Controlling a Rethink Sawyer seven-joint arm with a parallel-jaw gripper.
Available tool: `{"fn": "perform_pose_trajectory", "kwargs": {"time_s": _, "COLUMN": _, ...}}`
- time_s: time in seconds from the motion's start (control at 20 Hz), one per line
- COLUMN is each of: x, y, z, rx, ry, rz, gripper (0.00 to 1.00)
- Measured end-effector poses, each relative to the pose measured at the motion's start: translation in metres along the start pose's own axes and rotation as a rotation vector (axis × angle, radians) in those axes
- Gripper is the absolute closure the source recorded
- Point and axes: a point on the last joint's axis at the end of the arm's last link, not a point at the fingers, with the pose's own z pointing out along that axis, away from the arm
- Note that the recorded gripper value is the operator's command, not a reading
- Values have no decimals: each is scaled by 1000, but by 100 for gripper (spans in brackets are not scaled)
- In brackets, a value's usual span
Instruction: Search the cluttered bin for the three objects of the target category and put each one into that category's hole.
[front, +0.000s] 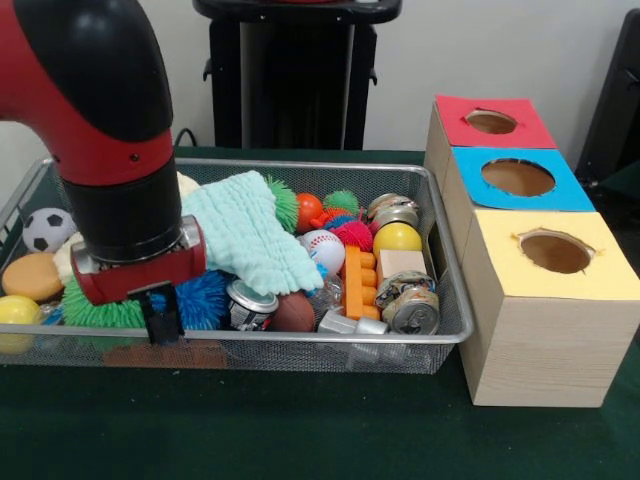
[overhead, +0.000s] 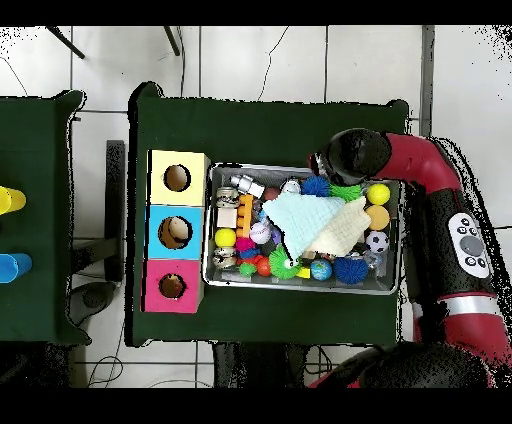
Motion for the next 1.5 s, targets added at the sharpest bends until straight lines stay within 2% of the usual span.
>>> {"fn": "perform_pose_trajectory", "kwargs": {"time_s": 0.5, "x": 28, "y": -23, "z": -55, "rx": 38, "ry": -1, "rz": 15, "gripper": 100}}
{"fn": "perform_pose_trajectory", "kwargs": {"time_s": 0.7, "x": 34, "y": -33, "z": -70, "rx": 57, "ry": -6, "rz": 24, "gripper": 100}}
{"fn": "perform_pose_trajectory", "kwargs": {"time_s": 0.8, "x": 43, "y": -39, "z": -82, "rx": 69, "ry": -5, "rz": 30, "gripper": 100}}
{"fn": "perform_pose_trajectory", "kwargs": {"time_s": 1.0, "x": 62, "y": -46, "z": -90, "rx": 77, "ry": -8, "rz": 40, "gripper": 100}}
{"fn": "perform_pose_trajectory", "kwargs": {"time_s": 1.05, "x": 77, "y": -51, "z": -92, "rx": 81, "ry": -14, "rz": 49, "gripper": 100}}
{"fn": "perform_pose_trajectory", "kwargs": {"time_s": 1.1, "x": 83, "y": -53, "z": -92, "rx": 84, "ry": -19, "rz": 52, "gripper": 100}}
{"fn": "perform_pose_trajectory", "kwargs": {"time_s": 1.2, "x": 94, "y": -56, "z": -92, "rx": 86, "ry": -26, "rz": 60, "gripper": 100}}
{"fn": "perform_pose_trajectory", "kwargs": {"time_s": 1.25, "x": 108, "y": -61, "z": -91, "rx": 89, "ry": -38, "rz": 70, "gripper": 100}}
{"fn": "perform_pose_trajectory", "kwargs": {"time_s": 1.5, "x": 134, "y": -65, "z": -86, "rx": 82, "ry": -47, "rz": 90, "gripper": 100}}
